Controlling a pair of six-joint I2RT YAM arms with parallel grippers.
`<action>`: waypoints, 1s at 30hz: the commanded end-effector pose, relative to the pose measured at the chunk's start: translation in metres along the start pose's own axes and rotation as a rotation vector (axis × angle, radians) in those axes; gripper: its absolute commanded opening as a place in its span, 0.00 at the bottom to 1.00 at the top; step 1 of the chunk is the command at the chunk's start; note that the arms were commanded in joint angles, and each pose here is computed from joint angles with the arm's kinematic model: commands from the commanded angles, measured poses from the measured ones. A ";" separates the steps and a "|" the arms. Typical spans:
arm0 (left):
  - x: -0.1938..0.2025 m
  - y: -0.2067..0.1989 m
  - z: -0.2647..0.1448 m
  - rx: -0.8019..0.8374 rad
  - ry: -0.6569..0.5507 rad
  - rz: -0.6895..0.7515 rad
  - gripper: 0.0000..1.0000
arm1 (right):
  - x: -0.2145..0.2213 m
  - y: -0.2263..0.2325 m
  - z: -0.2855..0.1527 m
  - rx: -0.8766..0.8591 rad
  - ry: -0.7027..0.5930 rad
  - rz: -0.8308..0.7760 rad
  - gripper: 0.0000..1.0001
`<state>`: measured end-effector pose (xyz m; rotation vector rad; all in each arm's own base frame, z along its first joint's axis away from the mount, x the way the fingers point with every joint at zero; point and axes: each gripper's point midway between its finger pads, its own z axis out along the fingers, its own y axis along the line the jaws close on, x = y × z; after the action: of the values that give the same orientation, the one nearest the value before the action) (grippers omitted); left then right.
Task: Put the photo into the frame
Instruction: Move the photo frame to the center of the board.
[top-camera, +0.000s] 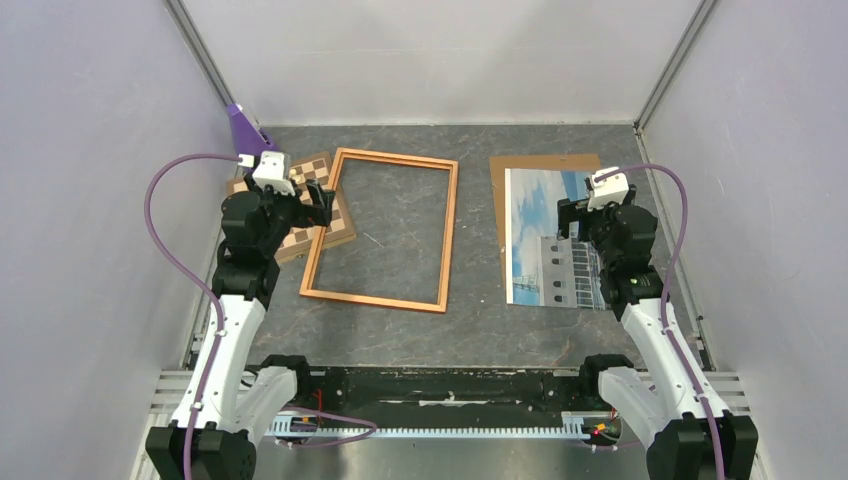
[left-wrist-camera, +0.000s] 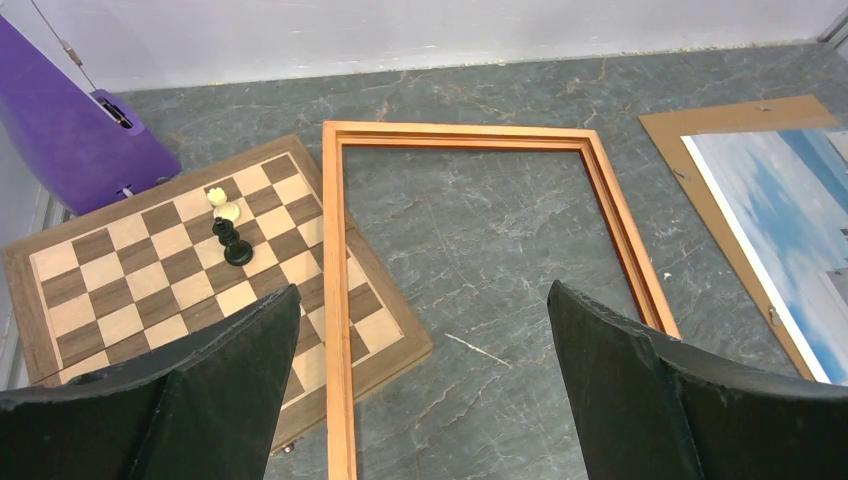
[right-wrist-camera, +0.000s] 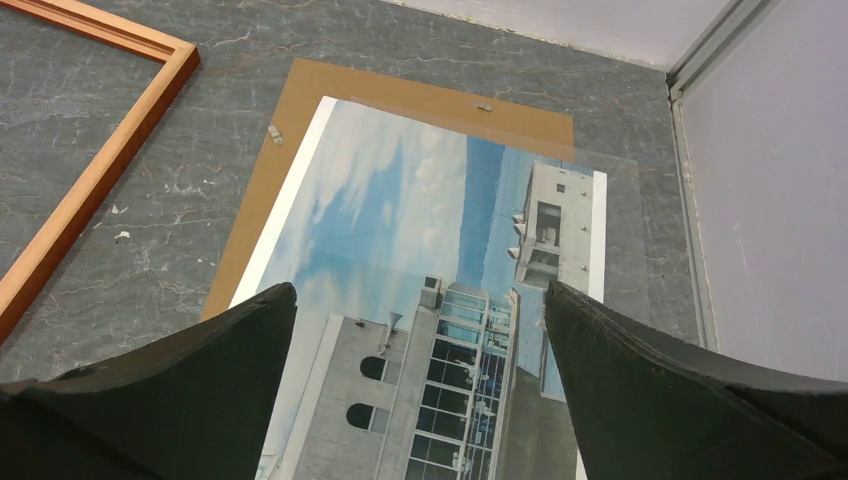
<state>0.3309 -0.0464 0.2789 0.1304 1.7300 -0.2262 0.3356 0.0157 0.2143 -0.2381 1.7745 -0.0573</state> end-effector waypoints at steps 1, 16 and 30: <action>-0.009 -0.003 -0.002 0.011 -0.026 -0.035 1.00 | -0.017 -0.002 -0.002 0.003 -0.056 -0.011 0.98; -0.005 0.002 -0.008 -0.020 0.038 0.002 1.00 | -0.020 0.002 -0.003 -0.022 -0.064 -0.016 0.98; 0.089 0.015 0.032 0.030 0.486 0.064 0.94 | -0.002 0.015 -0.001 -0.090 -0.027 -0.050 0.98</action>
<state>0.3462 -0.0431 0.2117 0.2035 2.0895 -0.1944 0.3336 0.0246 0.2140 -0.3063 1.7662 -0.0263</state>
